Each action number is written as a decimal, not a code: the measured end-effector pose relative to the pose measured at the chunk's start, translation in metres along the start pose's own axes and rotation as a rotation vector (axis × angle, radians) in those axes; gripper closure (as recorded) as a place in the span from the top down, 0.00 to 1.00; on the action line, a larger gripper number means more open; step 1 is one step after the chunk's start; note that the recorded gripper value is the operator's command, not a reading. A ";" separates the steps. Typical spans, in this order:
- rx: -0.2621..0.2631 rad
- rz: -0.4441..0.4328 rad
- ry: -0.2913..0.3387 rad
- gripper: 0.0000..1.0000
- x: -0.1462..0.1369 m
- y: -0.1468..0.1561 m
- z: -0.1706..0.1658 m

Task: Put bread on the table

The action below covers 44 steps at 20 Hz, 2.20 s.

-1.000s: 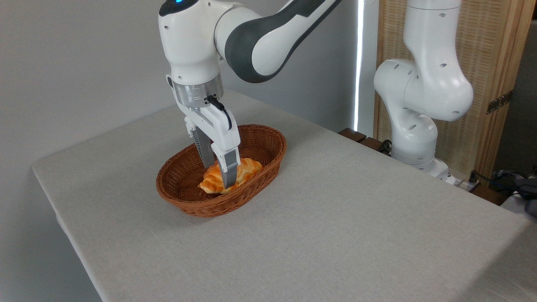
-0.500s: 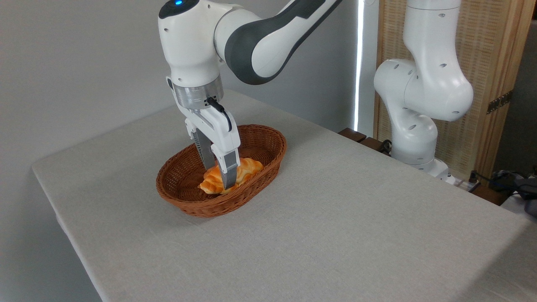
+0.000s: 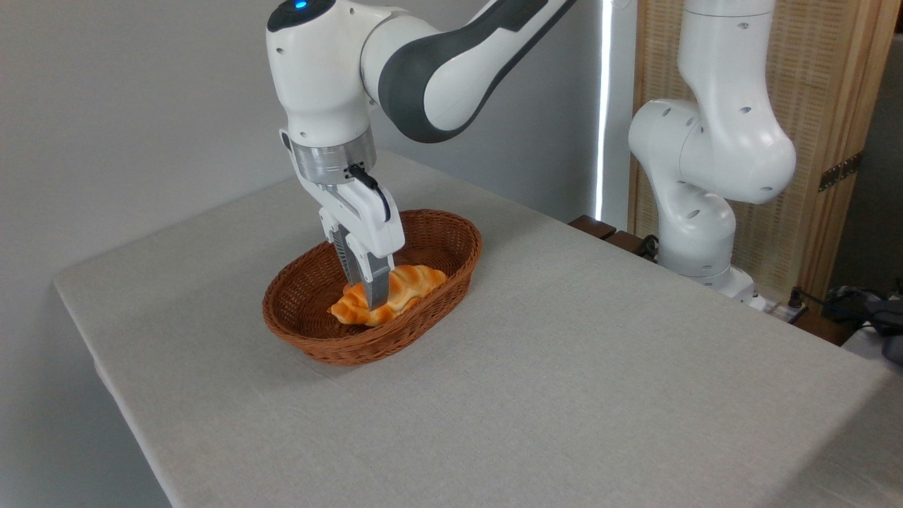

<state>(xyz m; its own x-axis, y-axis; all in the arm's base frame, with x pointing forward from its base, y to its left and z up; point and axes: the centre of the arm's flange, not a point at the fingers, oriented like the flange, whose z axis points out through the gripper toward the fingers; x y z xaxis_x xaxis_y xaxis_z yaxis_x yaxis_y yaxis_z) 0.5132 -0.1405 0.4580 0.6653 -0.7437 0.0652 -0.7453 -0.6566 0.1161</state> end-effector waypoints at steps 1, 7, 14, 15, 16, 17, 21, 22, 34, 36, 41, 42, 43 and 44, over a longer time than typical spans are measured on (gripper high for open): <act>0.000 -0.001 0.000 0.34 0.000 0.000 0.000; 0.000 -0.002 0.000 0.34 -0.001 -0.001 0.000; 0.003 -0.003 0.003 0.24 -0.001 -0.001 -0.002; 0.004 -0.003 0.005 0.23 -0.001 -0.001 -0.003; 0.005 -0.002 0.005 0.23 -0.001 -0.001 -0.004; 0.005 -0.002 0.006 0.23 -0.001 -0.001 -0.004; 0.005 -0.003 0.006 0.23 -0.001 -0.001 -0.004; 0.005 -0.003 0.006 0.23 -0.001 -0.001 -0.004; 0.020 -0.004 0.022 0.23 -0.003 0.001 -0.015; 0.022 -0.006 0.026 0.23 -0.003 0.002 -0.018; 0.032 -0.029 0.041 0.23 -0.003 0.001 -0.027; 0.036 -0.042 0.046 0.23 -0.003 0.001 -0.030; 0.038 -0.054 0.050 0.23 -0.004 0.001 -0.034; 0.036 -0.066 0.049 0.23 -0.005 0.000 -0.038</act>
<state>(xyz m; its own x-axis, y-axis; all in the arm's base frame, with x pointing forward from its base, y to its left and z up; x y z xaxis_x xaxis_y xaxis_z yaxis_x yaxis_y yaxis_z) 0.5118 -0.1319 0.4956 0.7137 -0.6922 0.1072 -0.7002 -0.7087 0.0861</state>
